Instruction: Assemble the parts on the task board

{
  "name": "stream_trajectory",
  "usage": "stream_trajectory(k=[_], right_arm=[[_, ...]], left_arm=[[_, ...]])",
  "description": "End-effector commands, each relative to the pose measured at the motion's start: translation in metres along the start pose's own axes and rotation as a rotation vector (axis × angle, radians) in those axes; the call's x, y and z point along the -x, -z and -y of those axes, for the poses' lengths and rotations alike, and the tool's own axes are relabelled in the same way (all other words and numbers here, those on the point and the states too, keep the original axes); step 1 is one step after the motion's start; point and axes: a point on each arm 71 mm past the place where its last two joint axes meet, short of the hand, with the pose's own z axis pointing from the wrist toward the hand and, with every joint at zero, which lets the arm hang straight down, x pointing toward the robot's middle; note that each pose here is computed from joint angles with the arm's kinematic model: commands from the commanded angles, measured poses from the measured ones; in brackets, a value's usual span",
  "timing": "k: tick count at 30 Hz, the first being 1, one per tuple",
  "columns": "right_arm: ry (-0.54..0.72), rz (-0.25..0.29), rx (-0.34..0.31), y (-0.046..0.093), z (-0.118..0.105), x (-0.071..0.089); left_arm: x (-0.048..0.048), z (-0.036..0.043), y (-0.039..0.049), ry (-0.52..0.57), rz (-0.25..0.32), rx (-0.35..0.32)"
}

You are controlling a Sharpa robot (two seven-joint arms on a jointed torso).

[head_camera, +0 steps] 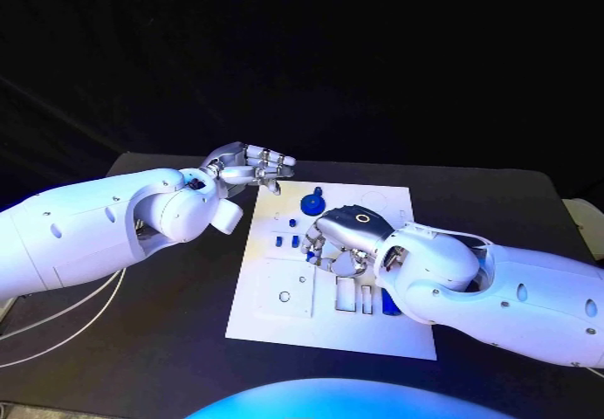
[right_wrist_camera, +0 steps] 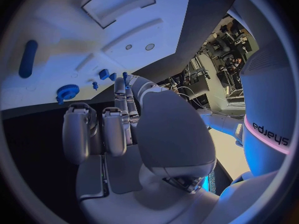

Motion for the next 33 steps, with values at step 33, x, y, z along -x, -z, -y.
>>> stream_trajectory(k=[33], right_arm=[[-0.03, -0.091, 0.012, -0.011, -0.001, -0.038]], left_arm=[[-0.0119, 0.0019, -0.0014, -0.038, -0.043, 0.0]])
